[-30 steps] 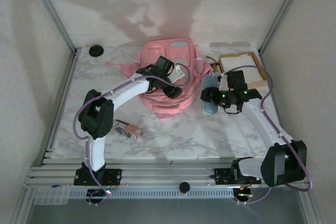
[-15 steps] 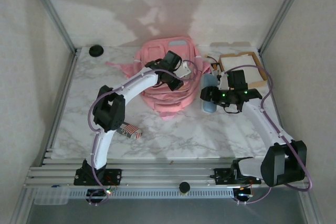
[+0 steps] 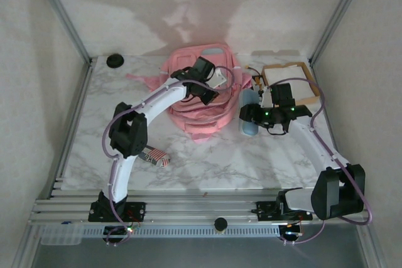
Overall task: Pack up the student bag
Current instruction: Open the student bag at the center of the table, then place the glasses case in the student bag.
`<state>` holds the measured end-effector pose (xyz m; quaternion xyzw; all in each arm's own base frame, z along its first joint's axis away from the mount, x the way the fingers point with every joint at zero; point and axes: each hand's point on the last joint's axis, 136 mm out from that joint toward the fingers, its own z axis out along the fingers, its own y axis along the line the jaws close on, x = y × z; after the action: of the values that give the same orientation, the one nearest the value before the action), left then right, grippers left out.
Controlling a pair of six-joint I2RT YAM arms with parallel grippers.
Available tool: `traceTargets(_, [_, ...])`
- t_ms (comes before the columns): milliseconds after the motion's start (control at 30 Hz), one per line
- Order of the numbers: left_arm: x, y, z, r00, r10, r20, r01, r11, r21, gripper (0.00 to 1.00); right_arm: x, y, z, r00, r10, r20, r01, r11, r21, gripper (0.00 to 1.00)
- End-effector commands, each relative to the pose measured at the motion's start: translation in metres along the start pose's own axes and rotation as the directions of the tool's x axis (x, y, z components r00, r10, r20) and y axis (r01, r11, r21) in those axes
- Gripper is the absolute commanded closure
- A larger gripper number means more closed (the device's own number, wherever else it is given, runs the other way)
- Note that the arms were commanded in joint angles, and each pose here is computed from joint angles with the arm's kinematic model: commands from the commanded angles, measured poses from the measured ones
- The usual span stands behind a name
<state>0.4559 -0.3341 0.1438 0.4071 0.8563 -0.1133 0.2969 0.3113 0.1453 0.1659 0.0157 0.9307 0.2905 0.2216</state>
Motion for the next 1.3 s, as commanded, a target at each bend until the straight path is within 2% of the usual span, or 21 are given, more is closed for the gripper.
traceTargets(0, [-0.03, 0.036, -0.06, 0.986, -0.122, 0.114, 0.137, 0.981, -0.135, 1.0, -0.008, 0.012, -0.003, 0.999, -0.035, 0.005, 0.036, 0.998, -0.045, 0.42])
traceTargets(167, [-0.051, 0.044, -0.1, 0.954, -0.203, 0.221, 0.241, 0.957, -0.159, 1.0, -0.009, 0.017, 0.004, 0.999, -0.035, -0.004, 0.035, 0.997, -0.074, 0.43])
traceTargets(333, [-0.072, 0.045, -0.129, 0.897, -0.303, 0.323, 0.354, 0.928, -0.113, 1.0, -0.022, 0.041, 0.017, 0.998, -0.061, -0.008, 0.059, 0.992, -0.11, 0.44])
traceTargets(467, [-0.084, 0.031, -0.138, 0.859, -0.381, 0.342, 0.415, 0.91, -0.028, 1.0, -0.034, 0.067, 0.034, 0.996, -0.092, -0.02, 0.088, 0.987, -0.135, 0.43])
traceTargets(600, [-0.09, 0.024, -0.146, 0.806, -0.468, 0.363, 0.492, 0.87, 0.03, 1.0, -0.043, 0.068, 0.067, 0.998, -0.035, -0.048, 0.027, 0.989, -0.147, 0.44])
traceTargets(733, [-0.096, 0.019, -0.152, 0.763, -0.517, 0.387, 0.539, 0.84, 0.06, 1.0, -0.057, 0.083, 0.099, 0.999, -0.006, -0.039, -0.001, 0.985, -0.17, 0.4])
traceTargets(800, [-0.099, 0.019, -0.153, 0.744, -0.539, 0.395, 0.557, 0.827, 0.08, 1.0, -0.061, 0.083, 0.114, 0.999, 0.003, -0.037, -0.009, 0.988, -0.153, 0.36])
traceTargets(933, [-0.107, 0.018, -0.156, 0.721, -0.556, 0.414, 0.566, 0.817, 0.111, 1.0, -0.065, 0.093, 0.13, 0.999, -0.021, -0.027, 0.017, 0.993, -0.12, 0.04])
traceTargets(967, [-0.106, 0.021, -0.156, 0.716, -0.561, 0.417, 0.577, 0.811, 0.1, 1.0, -0.066, 0.094, 0.128, 1.0, -0.006, -0.02, 0.003, 0.99, -0.143, 0.02])
traceTargets(1033, [-0.104, 0.023, -0.155, 0.716, -0.564, 0.411, 0.581, 0.808, 0.096, 1.0, -0.067, 0.093, 0.115, 1.0, 0.02, 0.004, -0.019, 0.984, -0.179, 0.01])
traceTargets(1167, [-0.104, 0.023, -0.157, 0.705, -0.574, 0.417, 0.591, 0.8, 0.102, 1.0, -0.052, 0.088, 0.091, 1.0, -0.002, 0.009, 0.004, 0.986, -0.169, 0.03])
traceTargets(1267, [-0.104, 0.018, -0.154, 0.699, -0.592, 0.401, 0.595, 0.792, 0.133, 1.0, -0.021, 0.085, 0.095, 0.996, 0.016, -0.084, -0.034, 0.975, -0.219, 0.17])
